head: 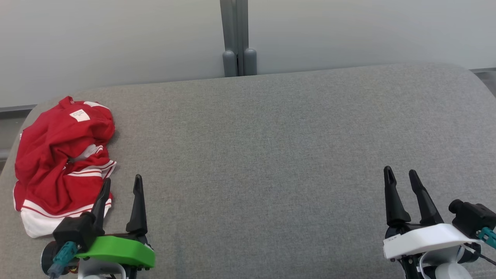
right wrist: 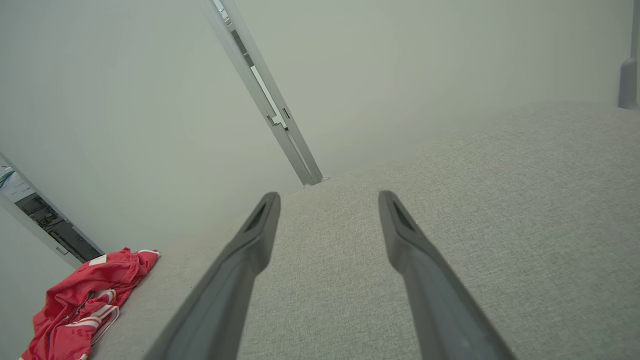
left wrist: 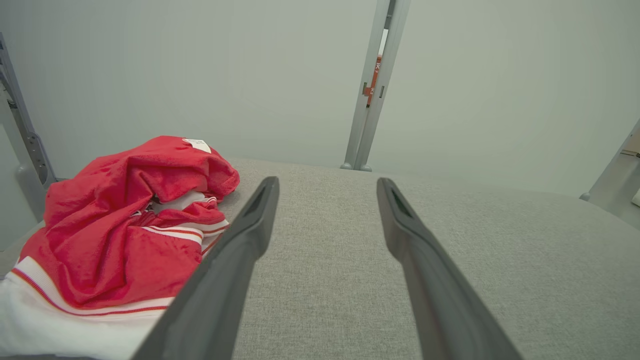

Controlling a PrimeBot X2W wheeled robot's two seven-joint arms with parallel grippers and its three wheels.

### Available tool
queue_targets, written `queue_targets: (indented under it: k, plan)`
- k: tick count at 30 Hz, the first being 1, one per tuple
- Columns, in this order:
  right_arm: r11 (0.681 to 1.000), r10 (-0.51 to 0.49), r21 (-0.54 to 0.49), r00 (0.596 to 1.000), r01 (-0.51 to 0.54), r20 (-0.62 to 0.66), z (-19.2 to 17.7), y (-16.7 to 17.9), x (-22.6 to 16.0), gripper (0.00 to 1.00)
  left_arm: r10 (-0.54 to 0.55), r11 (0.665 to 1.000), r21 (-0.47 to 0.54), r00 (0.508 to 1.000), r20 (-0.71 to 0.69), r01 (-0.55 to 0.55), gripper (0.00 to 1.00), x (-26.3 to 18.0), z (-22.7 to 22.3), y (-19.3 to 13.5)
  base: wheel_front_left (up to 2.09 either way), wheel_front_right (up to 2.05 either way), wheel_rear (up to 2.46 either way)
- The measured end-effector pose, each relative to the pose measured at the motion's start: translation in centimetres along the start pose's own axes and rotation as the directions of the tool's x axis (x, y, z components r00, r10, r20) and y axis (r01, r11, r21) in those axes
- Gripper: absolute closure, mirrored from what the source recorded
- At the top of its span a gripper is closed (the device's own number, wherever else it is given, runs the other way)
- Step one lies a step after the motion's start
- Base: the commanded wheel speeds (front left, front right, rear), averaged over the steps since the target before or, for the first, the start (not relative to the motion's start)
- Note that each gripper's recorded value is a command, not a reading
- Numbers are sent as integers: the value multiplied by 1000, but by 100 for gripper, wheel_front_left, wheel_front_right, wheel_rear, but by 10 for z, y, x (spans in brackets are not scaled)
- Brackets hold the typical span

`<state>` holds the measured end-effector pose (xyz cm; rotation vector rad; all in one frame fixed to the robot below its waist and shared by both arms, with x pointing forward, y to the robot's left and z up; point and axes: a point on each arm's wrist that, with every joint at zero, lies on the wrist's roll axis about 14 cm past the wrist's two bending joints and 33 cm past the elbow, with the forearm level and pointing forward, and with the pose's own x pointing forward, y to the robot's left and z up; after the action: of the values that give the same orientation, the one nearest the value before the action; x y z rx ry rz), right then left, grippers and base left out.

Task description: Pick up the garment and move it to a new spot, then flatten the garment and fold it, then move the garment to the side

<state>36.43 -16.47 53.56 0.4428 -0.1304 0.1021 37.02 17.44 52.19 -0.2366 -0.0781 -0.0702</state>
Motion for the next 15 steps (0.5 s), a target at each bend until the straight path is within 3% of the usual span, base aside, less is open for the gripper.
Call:
queue_targets:
  k: [15]
  plan:
    - [991,36,-131,999,-34,12,2,6,-3,0,-25,993,112,1000,10,24,0,-3,0,-4,0,0,0]
